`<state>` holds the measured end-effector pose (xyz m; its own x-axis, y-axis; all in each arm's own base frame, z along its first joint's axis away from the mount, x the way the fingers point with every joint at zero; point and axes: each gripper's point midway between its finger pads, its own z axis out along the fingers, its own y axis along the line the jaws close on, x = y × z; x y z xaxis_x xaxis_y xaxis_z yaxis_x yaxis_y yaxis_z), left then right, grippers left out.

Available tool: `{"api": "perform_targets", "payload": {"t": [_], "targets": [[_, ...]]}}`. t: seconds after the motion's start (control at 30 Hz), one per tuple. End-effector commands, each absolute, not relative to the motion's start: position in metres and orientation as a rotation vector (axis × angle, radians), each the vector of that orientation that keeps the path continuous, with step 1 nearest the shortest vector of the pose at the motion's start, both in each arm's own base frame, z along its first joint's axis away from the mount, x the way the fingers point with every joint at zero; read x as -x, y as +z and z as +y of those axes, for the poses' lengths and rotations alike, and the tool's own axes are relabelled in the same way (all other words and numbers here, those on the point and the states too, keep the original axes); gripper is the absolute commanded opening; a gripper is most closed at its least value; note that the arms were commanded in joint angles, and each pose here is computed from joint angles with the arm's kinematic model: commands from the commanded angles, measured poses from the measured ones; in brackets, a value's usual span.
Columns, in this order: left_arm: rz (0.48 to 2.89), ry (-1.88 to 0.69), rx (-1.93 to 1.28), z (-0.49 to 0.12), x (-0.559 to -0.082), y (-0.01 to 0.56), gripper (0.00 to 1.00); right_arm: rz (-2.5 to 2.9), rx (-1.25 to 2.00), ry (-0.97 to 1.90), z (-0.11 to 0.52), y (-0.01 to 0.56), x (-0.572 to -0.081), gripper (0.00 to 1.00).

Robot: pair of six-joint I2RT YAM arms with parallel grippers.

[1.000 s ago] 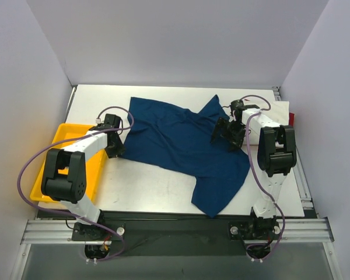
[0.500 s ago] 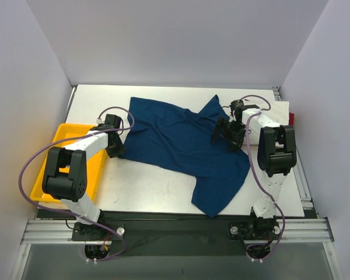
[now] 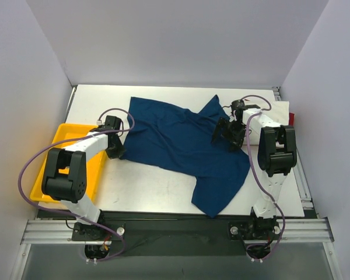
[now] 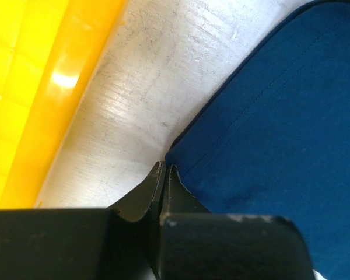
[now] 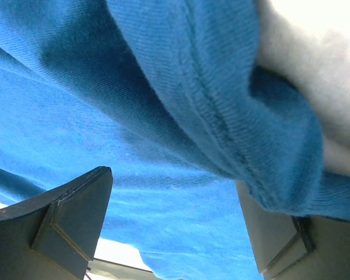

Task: Fold and stack the t-shirts
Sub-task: Grap the side of the flattened tshirt closest away from the robot with both arms

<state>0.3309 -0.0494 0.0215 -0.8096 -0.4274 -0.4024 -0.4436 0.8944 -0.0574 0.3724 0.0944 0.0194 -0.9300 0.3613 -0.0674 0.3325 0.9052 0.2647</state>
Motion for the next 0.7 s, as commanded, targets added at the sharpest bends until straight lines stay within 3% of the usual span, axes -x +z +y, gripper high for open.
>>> {"api": "perform_targets", "payload": {"t": [0.0, 0.37, 0.67], "targets": [[2.546, -0.015, 0.621, -0.054, -0.348, 0.061, 0.00, 2.951, -0.505, 0.401, 0.094, 0.029, -0.377, 0.89], [2.462, -0.090, 0.629, -0.055, -0.347, 0.108, 0.00, 2.896, -0.437, 0.499, 0.106, 0.065, -0.375, 0.90], [2.476, -0.102, 0.621, -0.051, -0.330, 0.118, 0.00, 2.980, -0.391, 0.409, 0.102, 0.073, -0.295, 0.90]]}}
